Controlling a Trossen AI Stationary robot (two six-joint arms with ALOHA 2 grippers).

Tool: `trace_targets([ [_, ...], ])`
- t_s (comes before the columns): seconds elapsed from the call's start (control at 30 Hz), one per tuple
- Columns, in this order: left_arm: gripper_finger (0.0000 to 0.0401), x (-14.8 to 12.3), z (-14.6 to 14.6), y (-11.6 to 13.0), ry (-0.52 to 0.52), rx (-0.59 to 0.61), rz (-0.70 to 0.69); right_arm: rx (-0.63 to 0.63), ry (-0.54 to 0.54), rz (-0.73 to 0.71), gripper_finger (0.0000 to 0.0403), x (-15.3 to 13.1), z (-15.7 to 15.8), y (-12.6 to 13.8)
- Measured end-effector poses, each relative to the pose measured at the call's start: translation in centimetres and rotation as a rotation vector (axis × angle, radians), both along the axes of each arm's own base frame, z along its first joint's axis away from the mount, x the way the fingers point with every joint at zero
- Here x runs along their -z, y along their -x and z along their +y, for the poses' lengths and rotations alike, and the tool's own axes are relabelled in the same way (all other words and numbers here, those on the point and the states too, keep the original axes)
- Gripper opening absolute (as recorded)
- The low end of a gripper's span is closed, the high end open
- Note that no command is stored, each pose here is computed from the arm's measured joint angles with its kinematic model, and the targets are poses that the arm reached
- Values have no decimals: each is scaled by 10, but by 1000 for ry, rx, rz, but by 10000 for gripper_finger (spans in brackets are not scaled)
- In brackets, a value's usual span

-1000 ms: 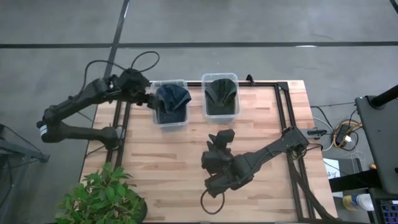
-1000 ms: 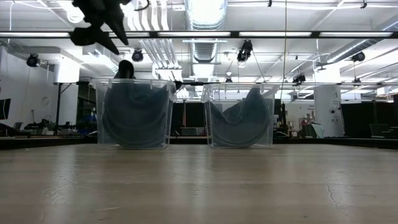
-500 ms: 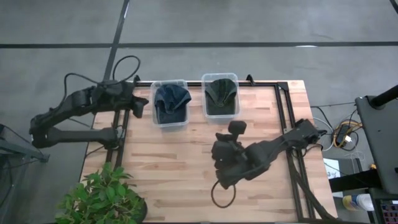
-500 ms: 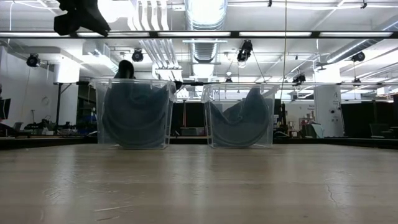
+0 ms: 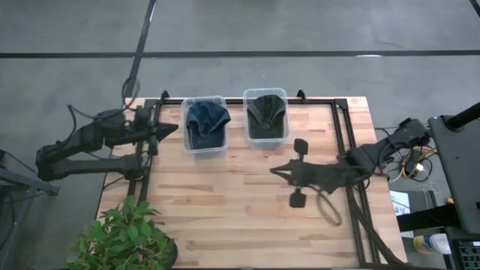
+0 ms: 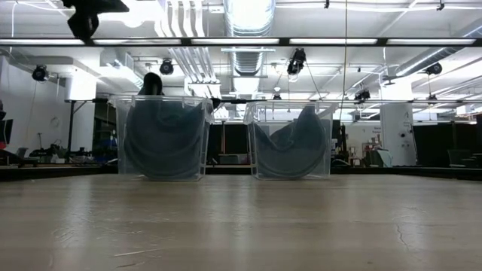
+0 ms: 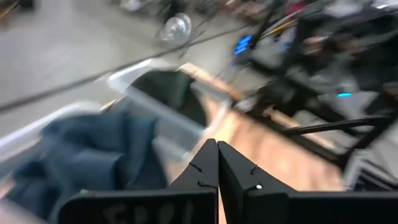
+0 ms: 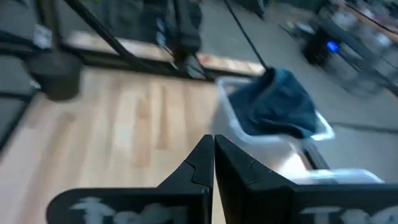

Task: Pick & Place hat
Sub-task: Return to Home Position

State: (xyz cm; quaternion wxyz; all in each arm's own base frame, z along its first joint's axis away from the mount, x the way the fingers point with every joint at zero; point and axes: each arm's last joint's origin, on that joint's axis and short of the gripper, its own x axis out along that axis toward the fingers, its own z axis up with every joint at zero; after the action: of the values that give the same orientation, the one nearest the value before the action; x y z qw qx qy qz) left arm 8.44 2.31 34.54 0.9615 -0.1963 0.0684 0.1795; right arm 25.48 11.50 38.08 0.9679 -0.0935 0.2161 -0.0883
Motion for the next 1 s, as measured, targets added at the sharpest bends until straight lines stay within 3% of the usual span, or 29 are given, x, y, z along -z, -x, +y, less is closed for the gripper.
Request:
trace_targets([
  [0.2, 0, 7, -9, 9, -93, 170, -127, -226, -34, -134, 8, 26, -16, 38],
  [0.37, 0, 26, -10, 12, -180, 191, -119, -359, -55, -219, 8, 51, -32, 67],
  [0.63, 0, 39, -15, 12, -223, 366, -196, -538, -154, -332, 8, 80, -66, 75],
  [0.83, 0, 57, -15, 12, -264, 378, -176, -528, -167, -243, 8, 109, -90, 68],
  [1.0, 0, 75, -15, 17, -286, 353, -189, -461, -119, -273, 8, 119, -104, 77],
])
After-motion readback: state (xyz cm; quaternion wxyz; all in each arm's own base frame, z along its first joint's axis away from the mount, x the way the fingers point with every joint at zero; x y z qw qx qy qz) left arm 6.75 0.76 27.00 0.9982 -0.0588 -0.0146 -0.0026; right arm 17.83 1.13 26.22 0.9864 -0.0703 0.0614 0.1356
